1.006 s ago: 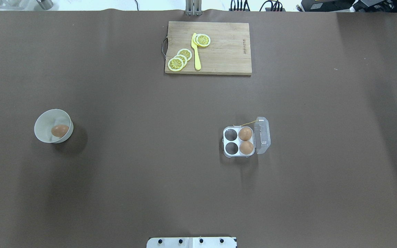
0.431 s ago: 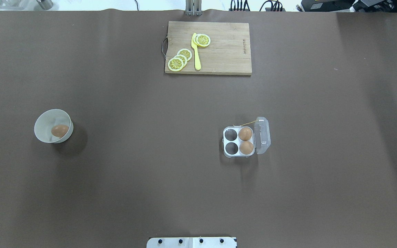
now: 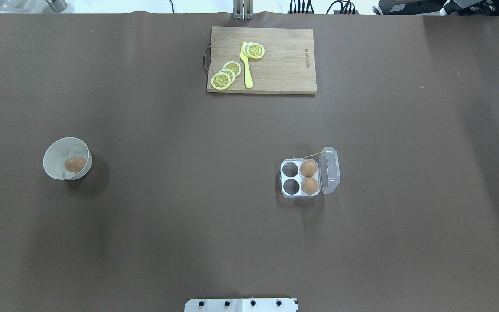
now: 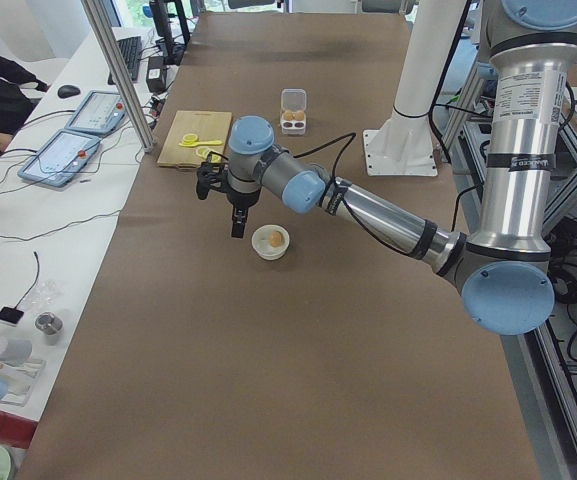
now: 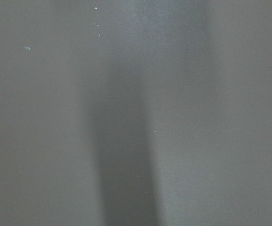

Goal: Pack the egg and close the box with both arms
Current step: 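Move the left gripper over the white bowl and lower toward the egg, then close the left gripper on the brown egg inside the bowl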

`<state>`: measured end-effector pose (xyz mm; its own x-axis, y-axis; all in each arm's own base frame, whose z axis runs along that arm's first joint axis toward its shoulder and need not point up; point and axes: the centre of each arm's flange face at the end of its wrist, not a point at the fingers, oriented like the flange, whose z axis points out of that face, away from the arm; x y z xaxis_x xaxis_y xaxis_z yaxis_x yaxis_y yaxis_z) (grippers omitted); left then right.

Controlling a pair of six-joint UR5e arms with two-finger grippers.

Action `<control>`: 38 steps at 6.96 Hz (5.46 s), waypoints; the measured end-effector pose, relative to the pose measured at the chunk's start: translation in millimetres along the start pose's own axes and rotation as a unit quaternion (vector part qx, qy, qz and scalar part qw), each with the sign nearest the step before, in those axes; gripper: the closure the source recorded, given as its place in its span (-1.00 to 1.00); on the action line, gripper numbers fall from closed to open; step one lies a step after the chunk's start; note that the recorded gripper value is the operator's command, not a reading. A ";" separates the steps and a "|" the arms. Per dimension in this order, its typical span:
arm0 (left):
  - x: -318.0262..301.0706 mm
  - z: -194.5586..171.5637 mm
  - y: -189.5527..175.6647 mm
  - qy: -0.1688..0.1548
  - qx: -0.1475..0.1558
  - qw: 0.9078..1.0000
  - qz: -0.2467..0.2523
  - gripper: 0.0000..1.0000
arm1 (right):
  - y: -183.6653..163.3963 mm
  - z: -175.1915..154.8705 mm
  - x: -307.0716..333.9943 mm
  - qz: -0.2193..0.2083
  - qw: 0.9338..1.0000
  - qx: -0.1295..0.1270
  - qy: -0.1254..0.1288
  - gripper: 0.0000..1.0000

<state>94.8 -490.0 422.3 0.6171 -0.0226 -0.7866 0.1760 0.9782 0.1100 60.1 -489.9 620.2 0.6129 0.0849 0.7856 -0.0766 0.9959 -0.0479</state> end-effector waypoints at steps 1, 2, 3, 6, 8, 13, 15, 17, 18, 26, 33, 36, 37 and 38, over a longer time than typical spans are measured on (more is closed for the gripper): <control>26.9 32.6 15.0 -0.023 -0.009 0.999 -0.021 -0.96 | -0.1 0.1 0.2 0.000 1.000 0.000 0.000 -1.00; 51.1 62.6 32.3 -0.044 -0.013 0.999 -0.029 -0.94 | -0.1 0.5 0.7 0.000 1.000 0.000 0.000 -1.00; 67.7 84.4 47.0 -0.055 -0.016 0.998 -0.028 -0.86 | 0.0 1.0 1.3 0.000 1.000 0.000 0.000 -1.00; 95.1 125.0 61.5 -0.067 -0.031 0.997 -0.015 -0.76 | 0.1 1.9 2.6 0.001 1.000 -0.001 0.000 -1.00; 92.6 151.3 62.1 -0.066 -0.035 0.997 -0.007 -0.76 | 0.1 2.0 2.7 0.001 1.000 -0.001 0.000 -1.00; 79.9 184.8 66.0 -0.050 -0.034 0.998 0.004 -0.76 | 0.1 2.3 3.0 0.002 1.000 -0.001 0.000 -1.00; 81.7 193.0 71.8 -0.052 -0.041 0.998 0.004 -0.80 | 0.0 2.8 3.7 0.003 1.000 -0.002 0.001 -1.00; 85.2 199.9 78.5 -0.053 -0.049 0.997 0.006 -0.80 | -0.5 2.9 3.5 0.003 1.000 -0.002 0.001 -1.00; 87.1 202.3 81.1 -0.053 -0.051 0.997 0.006 -0.80 | -0.5 3.1 3.3 0.002 1.000 -0.002 0.001 -1.00; 86.4 227.2 95.6 -0.052 -0.066 0.996 0.017 -0.88 | -1.3 1.6 0.7 0.001 1.000 0.000 0.000 -1.00; 86.3 225.2 97.5 -0.049 -0.065 0.997 0.017 -0.57 | -1.4 -0.6 -2.1 0.000 1.000 0.002 0.000 -1.00; 81.2 224.4 98.9 -0.052 -0.066 0.996 0.017 -0.56 | -1.7 -1.4 -3.2 0.000 1.000 0.003 -0.001 -1.00; 81.9 223.2 98.9 -0.051 -0.065 0.996 0.017 -0.44 | -1.5 -1.4 -3.7 0.000 1.000 0.003 -0.003 -1.00; 82.7 222.1 98.8 -0.050 -0.064 0.997 0.017 -0.42 | -1.3 -1.2 -4.5 0.000 1.000 0.002 -0.008 -1.00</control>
<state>333.5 -441.0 503.0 0.6957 -0.0028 -0.7183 0.0577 0.9970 0.0519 58.4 -491.5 616.0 0.5999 0.0838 0.7957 -0.0793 0.9958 -0.0450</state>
